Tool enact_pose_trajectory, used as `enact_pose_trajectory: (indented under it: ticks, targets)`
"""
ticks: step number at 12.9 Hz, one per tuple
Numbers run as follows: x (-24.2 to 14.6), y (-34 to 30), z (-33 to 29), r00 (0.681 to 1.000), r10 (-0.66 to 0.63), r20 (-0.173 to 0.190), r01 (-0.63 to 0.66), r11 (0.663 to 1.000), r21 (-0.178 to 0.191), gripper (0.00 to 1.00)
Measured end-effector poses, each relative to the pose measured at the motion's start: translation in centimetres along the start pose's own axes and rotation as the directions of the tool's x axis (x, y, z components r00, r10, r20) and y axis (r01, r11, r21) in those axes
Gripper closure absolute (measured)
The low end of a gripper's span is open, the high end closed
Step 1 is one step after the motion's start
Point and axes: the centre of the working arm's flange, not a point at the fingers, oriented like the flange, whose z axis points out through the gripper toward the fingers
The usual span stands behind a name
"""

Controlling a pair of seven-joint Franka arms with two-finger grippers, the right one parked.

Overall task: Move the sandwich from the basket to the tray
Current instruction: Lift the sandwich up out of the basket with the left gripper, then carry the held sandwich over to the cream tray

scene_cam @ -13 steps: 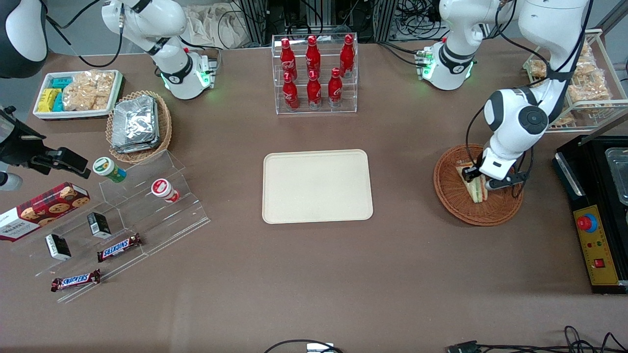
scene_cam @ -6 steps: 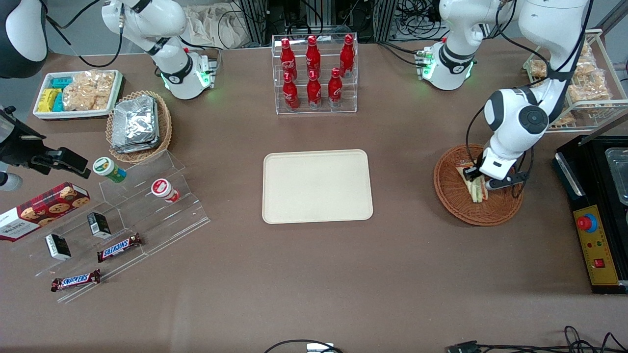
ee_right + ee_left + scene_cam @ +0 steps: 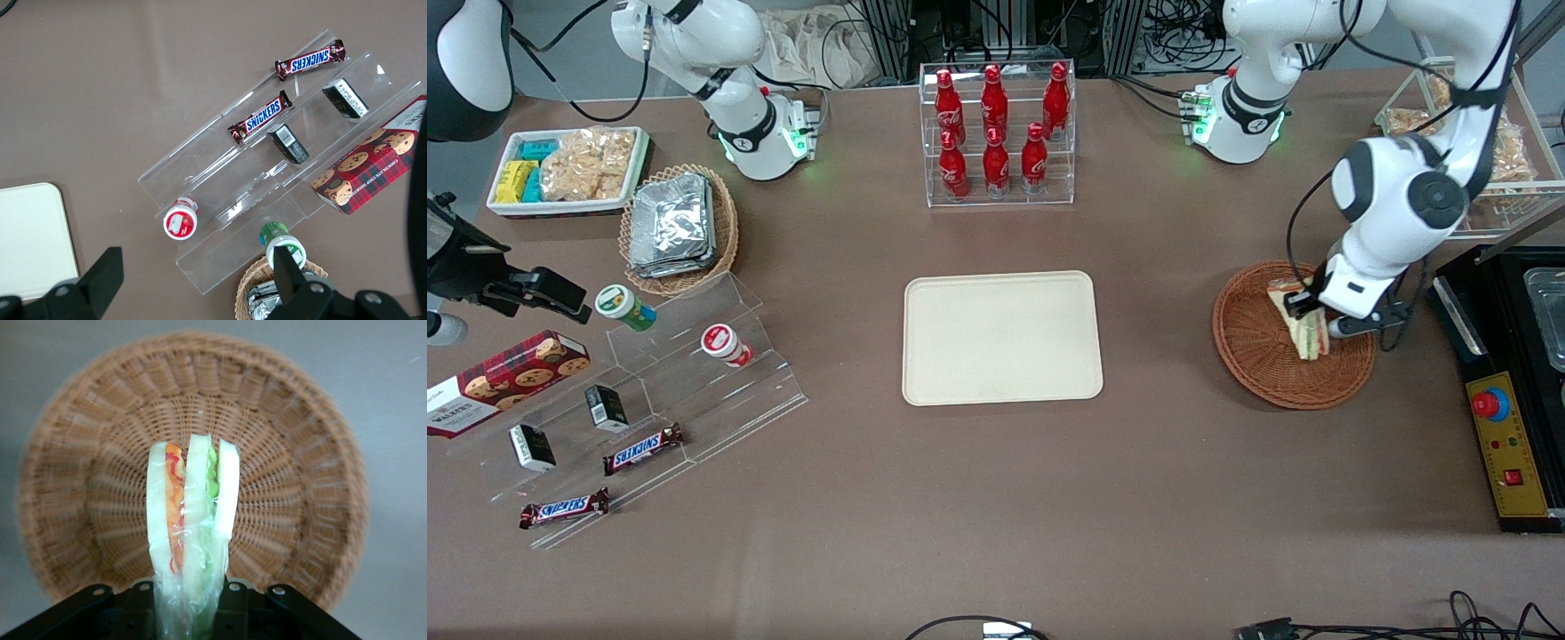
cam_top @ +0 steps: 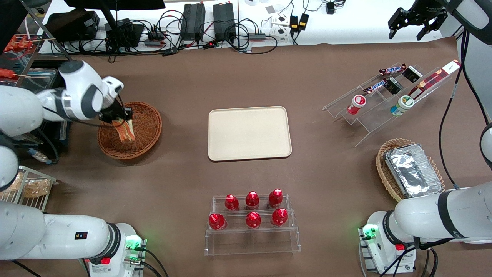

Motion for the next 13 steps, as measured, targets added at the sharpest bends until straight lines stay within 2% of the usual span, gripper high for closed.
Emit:
enact_pose_trajectory:
  ticks: [3,9,11,13]
  targets:
    - [1.9,0.3,-8.7,0.999,-0.001,0.054,0.001,1.000,0.008,0.80]
    - [4.0,2.0,-22.1,0.994,0.018,0.105,-0.020,1.000,0.023,0.80]
    - [3.8,5.4,-24.4,0.992,0.055,0.114,-0.059,0.998,0.033,0.80]
    - [2.9,11.4,-24.8,0.987,0.107,0.120,-0.113,0.993,0.045,0.80]
